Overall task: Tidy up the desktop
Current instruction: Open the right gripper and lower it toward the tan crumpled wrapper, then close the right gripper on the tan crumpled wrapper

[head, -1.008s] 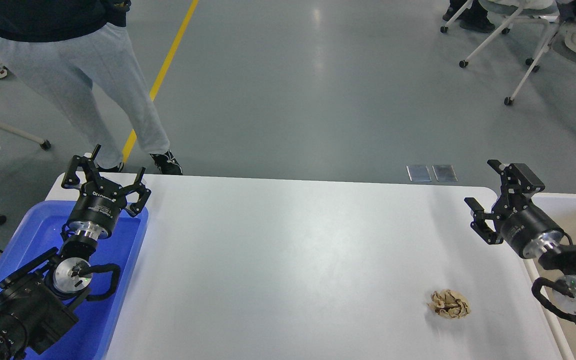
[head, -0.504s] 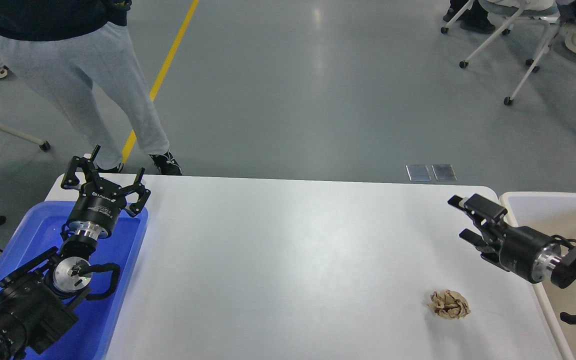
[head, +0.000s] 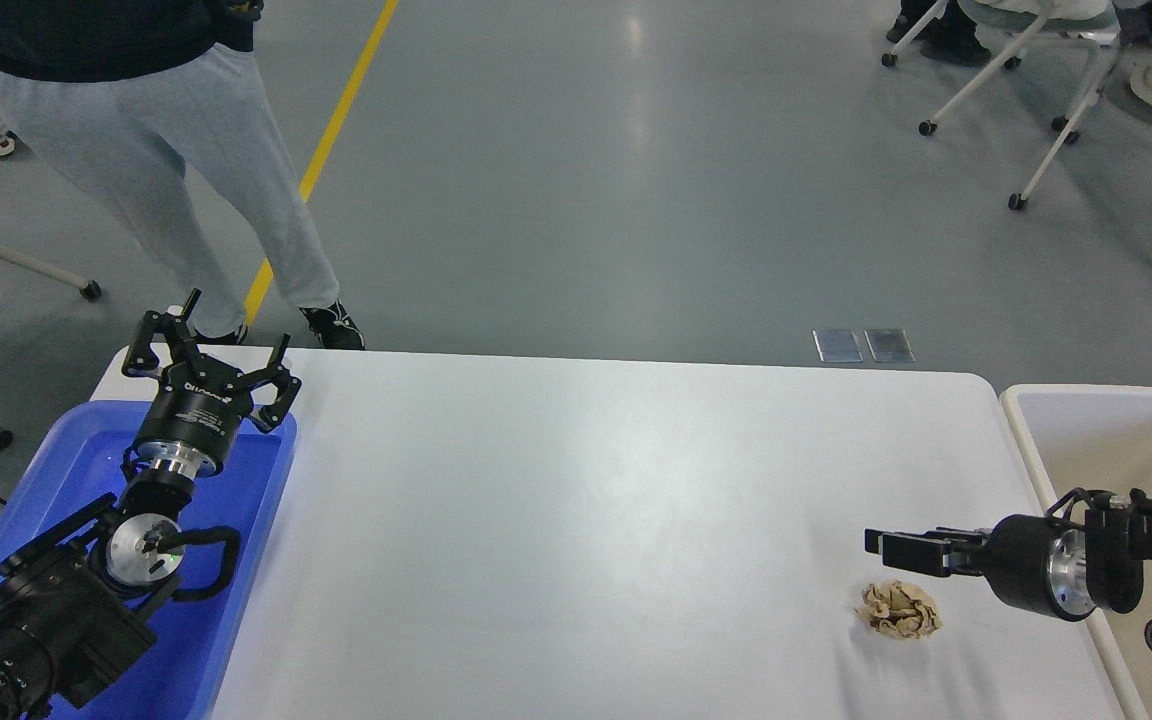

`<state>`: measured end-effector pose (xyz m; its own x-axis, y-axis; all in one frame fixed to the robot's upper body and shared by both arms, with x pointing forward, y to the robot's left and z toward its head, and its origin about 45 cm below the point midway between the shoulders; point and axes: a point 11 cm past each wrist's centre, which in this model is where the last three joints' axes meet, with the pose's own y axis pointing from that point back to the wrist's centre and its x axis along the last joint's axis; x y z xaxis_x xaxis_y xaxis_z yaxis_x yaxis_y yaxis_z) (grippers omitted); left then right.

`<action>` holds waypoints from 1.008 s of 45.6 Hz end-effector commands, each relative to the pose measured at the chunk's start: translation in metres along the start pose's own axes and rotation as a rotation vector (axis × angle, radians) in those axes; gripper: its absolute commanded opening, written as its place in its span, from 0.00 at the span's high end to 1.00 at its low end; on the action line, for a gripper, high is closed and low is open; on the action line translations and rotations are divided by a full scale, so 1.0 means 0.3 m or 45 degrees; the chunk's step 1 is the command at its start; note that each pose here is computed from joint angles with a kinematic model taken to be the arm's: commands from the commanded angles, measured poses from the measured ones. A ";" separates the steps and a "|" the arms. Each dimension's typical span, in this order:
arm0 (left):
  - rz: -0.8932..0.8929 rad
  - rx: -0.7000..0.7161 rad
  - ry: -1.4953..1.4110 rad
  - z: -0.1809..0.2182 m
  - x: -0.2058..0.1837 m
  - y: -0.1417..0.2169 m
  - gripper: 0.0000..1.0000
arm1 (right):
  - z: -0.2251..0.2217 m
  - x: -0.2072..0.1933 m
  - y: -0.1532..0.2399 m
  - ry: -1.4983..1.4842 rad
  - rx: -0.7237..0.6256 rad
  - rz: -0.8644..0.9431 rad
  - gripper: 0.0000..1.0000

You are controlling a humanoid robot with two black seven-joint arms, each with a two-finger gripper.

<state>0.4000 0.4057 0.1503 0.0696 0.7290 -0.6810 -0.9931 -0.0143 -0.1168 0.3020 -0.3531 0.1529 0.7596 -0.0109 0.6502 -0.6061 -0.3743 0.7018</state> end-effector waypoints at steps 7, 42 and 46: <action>0.000 0.001 0.001 -0.002 0.000 0.000 0.00 | 0.039 -0.067 0.017 0.302 -0.044 -0.132 0.01; -0.003 -0.001 0.000 0.002 -0.001 -0.001 0.00 | -0.008 -0.169 -0.093 0.284 0.017 -0.124 0.01; -0.003 0.001 0.000 0.001 -0.001 -0.001 0.00 | -0.005 -0.173 -0.098 0.288 0.023 -0.128 0.01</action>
<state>0.4004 0.4055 0.1508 0.0718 0.7286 -0.6812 -0.9929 -0.0125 -0.1179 0.2784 -0.3463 0.1089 0.7409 0.2318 0.6303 -0.5324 -0.3693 0.7617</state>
